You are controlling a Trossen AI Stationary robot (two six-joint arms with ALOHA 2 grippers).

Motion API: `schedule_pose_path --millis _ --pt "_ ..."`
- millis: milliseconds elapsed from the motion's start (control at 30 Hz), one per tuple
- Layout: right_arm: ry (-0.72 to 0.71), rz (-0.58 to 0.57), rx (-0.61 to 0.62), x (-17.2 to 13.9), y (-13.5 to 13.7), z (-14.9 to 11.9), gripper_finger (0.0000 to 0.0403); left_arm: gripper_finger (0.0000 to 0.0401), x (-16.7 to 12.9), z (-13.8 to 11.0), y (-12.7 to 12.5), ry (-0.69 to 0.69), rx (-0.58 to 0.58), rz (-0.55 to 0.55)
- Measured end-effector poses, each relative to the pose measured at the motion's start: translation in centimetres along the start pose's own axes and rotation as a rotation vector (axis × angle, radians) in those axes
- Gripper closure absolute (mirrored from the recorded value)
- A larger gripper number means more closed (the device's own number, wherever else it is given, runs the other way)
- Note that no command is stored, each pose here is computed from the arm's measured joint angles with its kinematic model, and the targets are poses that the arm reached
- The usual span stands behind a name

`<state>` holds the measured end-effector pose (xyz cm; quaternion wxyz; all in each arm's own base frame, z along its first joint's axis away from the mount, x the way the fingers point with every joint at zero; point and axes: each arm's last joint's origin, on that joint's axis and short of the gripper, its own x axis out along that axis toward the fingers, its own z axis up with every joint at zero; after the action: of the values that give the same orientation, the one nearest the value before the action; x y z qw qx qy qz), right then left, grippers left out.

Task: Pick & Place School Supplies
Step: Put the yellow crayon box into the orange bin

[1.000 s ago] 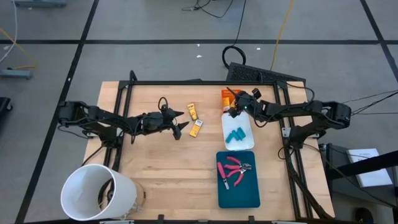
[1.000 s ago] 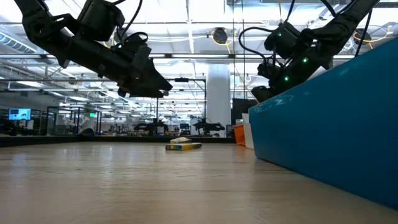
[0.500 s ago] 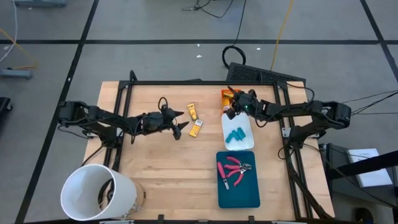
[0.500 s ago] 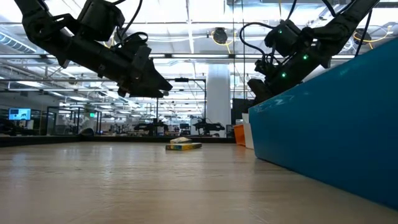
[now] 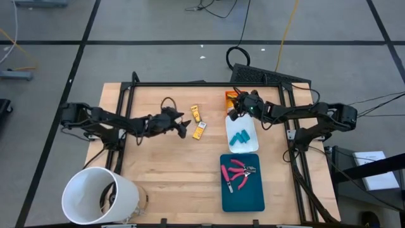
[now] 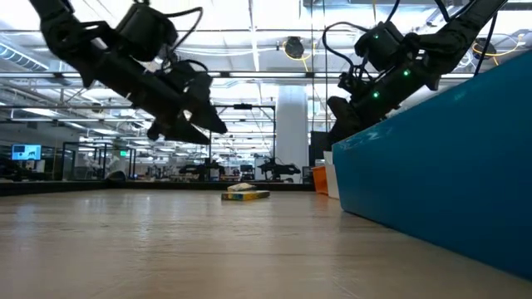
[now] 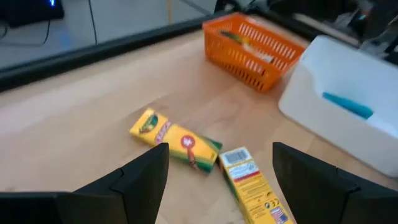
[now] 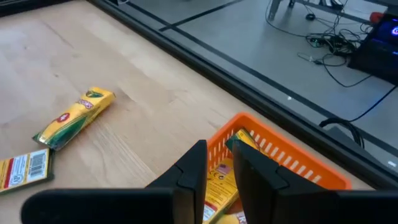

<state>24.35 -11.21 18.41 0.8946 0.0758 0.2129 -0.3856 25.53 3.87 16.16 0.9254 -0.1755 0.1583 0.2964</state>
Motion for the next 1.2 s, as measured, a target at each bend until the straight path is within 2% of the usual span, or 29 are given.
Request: schedule_pose_path --millis 100,300,500,600,800,1033,1200 --pt "-0.003 0.021 -0.004 0.0 0.1 0.1 0.0332 0.0119 1.3 0.4 -1.0 0.044 -0.010 0.016" --pt "-0.005 0.202 0.004 -0.1 0.6 0.3 0.0332 0.0119 5.0 0.0 -2.3 0.150 -0.021 0.077" --pt "-0.012 0.211 0.006 -0.1 0.7 0.4 0.0332 0.0119 9.5 -0.6 -0.9 0.298 -0.158 0.182" --pt "-0.012 0.211 0.006 -0.1 0.7 0.4 0.0332 0.0119 11.0 -0.3 -0.2 0.371 -0.143 0.239" --pt "-0.006 0.210 0.004 -0.1 0.7 0.3 0.0332 0.0119 12.9 1.5 -0.2 0.410 -0.141 0.291" --pt "0.011 0.208 -0.001 -0.1 0.6 0.1 0.0332 0.0119 13.3 1.3 -0.1 0.557 0.052 0.386" --pt "0.024 0.206 -0.005 -0.1 0.6 0.0 0.0332 0.0119 12.7 1.5 0.0 0.638 0.268 0.327"
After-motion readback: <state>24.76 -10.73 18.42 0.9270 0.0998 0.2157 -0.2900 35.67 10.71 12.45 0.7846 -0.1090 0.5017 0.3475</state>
